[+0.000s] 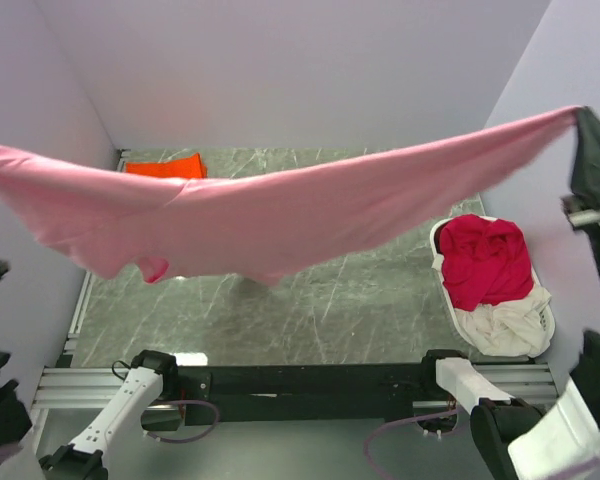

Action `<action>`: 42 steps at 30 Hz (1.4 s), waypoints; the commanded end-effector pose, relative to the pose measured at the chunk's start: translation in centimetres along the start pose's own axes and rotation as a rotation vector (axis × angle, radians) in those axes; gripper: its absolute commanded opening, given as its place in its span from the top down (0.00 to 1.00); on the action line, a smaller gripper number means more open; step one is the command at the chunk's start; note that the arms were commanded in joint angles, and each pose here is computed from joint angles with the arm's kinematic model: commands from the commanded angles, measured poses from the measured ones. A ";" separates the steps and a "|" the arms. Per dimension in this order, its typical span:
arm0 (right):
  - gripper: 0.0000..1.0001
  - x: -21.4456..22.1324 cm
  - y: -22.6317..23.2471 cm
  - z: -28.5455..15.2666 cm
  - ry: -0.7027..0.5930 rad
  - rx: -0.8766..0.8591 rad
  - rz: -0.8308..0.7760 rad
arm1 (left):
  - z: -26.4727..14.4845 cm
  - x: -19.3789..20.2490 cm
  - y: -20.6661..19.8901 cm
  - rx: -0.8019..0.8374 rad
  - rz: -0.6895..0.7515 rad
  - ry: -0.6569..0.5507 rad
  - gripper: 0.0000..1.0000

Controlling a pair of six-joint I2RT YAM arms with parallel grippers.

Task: Fold and stack the t-shirts
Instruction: Flatten the tshirt out

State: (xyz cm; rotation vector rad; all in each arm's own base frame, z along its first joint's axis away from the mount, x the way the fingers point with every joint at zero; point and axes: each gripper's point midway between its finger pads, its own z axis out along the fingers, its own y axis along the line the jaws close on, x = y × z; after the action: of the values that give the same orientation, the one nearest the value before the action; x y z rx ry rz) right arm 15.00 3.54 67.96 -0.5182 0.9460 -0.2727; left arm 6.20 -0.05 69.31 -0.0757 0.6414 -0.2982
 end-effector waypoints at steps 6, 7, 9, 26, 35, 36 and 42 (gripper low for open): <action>1.00 0.8 -2.0 0.9 0.027 0.104 0.031 | 2.3 -0.4 -1.6 0.073 -0.015 -0.047 0.99; 1.00 3.1 -1.3 1.9 0.067 0.083 0.043 | 2.6 1.9 -1.1 0.059 -0.002 -0.007 0.99; 1.00 5.9 -0.3 3.1 0.116 0.059 0.057 | 2.8 5.0 -0.1 0.019 0.013 0.053 0.99; 1.00 51.8 23.6 10.0 0.811 -0.460 0.468 | -11.3 59.1 15.9 -0.275 0.069 1.040 1.00; 1.00 63.2 26.6 11.3 1.071 -0.390 0.362 | -11.8 70.1 20.2 -0.257 -0.031 1.264 1.00; 1.00 63.8 26.5 11.5 1.073 -0.383 0.351 | -10.3 70.1 20.4 -0.242 -0.023 1.246 1.00; 1.00 64.4 26.4 12.3 1.066 -0.363 0.349 | -9.8 72.6 20.8 -0.212 -0.039 1.285 1.00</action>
State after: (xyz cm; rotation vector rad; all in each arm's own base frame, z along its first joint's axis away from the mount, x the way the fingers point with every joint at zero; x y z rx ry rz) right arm 59.94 2.05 12.35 -0.5494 2.1856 0.0252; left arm 59.55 -0.50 14.35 -0.1556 1.9786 -0.2436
